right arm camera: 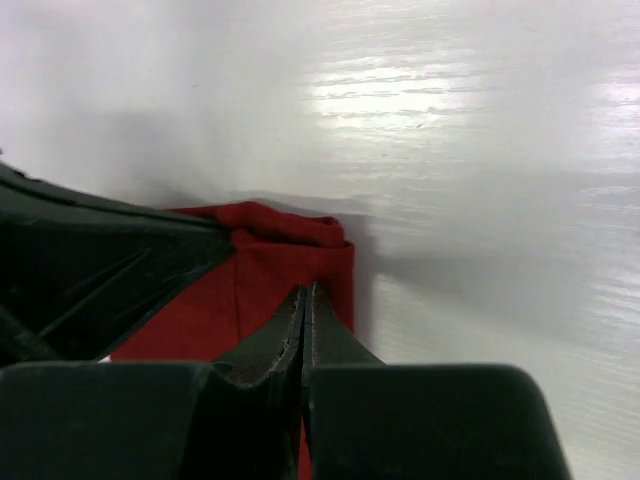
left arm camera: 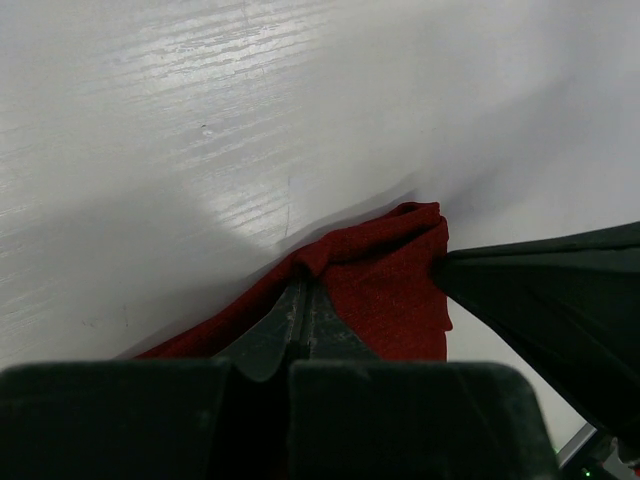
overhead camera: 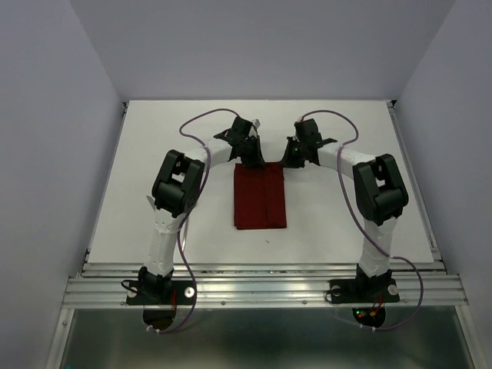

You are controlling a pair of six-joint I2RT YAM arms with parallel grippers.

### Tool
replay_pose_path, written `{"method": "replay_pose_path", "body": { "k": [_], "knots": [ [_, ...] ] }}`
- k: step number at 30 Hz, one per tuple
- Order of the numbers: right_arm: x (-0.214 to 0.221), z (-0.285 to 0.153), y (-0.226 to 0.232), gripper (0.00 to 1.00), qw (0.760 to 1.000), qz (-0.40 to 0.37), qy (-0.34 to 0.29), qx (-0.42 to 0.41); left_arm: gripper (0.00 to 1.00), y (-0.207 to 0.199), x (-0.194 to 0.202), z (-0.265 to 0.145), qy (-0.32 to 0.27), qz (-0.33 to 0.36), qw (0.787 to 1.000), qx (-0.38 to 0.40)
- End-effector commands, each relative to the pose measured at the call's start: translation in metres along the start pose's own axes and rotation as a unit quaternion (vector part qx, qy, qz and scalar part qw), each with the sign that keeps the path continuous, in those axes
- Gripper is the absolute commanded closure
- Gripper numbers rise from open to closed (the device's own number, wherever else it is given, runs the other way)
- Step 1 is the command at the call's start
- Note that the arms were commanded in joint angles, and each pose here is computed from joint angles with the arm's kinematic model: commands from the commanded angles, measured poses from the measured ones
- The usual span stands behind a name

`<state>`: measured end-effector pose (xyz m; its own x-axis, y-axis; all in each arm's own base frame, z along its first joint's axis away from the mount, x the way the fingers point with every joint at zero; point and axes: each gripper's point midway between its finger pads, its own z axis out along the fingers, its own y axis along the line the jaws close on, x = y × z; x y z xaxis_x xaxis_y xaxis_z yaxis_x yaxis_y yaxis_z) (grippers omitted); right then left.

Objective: Fold the napkin into a case and place the utensils inside
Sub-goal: Smooth out the 2/3-rectangle-folded napkin at the center of the board.

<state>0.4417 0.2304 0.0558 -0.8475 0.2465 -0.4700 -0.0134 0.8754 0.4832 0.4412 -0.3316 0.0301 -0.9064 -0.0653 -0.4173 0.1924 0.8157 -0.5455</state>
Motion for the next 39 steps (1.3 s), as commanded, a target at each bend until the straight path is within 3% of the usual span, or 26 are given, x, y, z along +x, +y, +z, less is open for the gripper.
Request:
{"method": "replay_pose_path", "body": {
  "k": [1, 15, 23, 30, 32, 39],
  "knots": [
    [-0.021, 0.001, -0.007, 0.99, 0.999, -0.015, -0.025, 0.031, 1.0, 0.03, 0.027, 0.014, 0.04, 0.007, 0.998, -0.051],
    [0.026, 0.022, -0.044, 0.99, 0.997, 0.011, 0.022, 0.068, 0.99, 0.023, 0.023, 0.015, 0.039, 0.024, 0.998, -0.05],
    [0.042, -0.013, -0.044, 0.99, 0.995, 0.055, -0.015, 0.079, 0.7, 0.011, 0.023, 0.014, 0.042, 0.054, 0.995, -0.072],
    [0.048, -0.036, -0.038, 0.99, 0.993, 0.079, -0.042, 0.076, 0.35, -0.006, 0.014, -0.004, 0.041, 0.075, 0.994, -0.075],
    [0.048, -0.036, -0.038, 0.99, 0.993, 0.079, -0.042, 0.077, 0.3, -0.014, 0.008, -0.015, 0.032, 0.083, 0.994, -0.069],
    [0.036, -0.04, -0.029, 0.99, 0.994, 0.068, -0.058, 0.064, 0.29, -0.023, -0.006, -0.04, 0.013, 0.1, 0.992, -0.08]
  ]
}}
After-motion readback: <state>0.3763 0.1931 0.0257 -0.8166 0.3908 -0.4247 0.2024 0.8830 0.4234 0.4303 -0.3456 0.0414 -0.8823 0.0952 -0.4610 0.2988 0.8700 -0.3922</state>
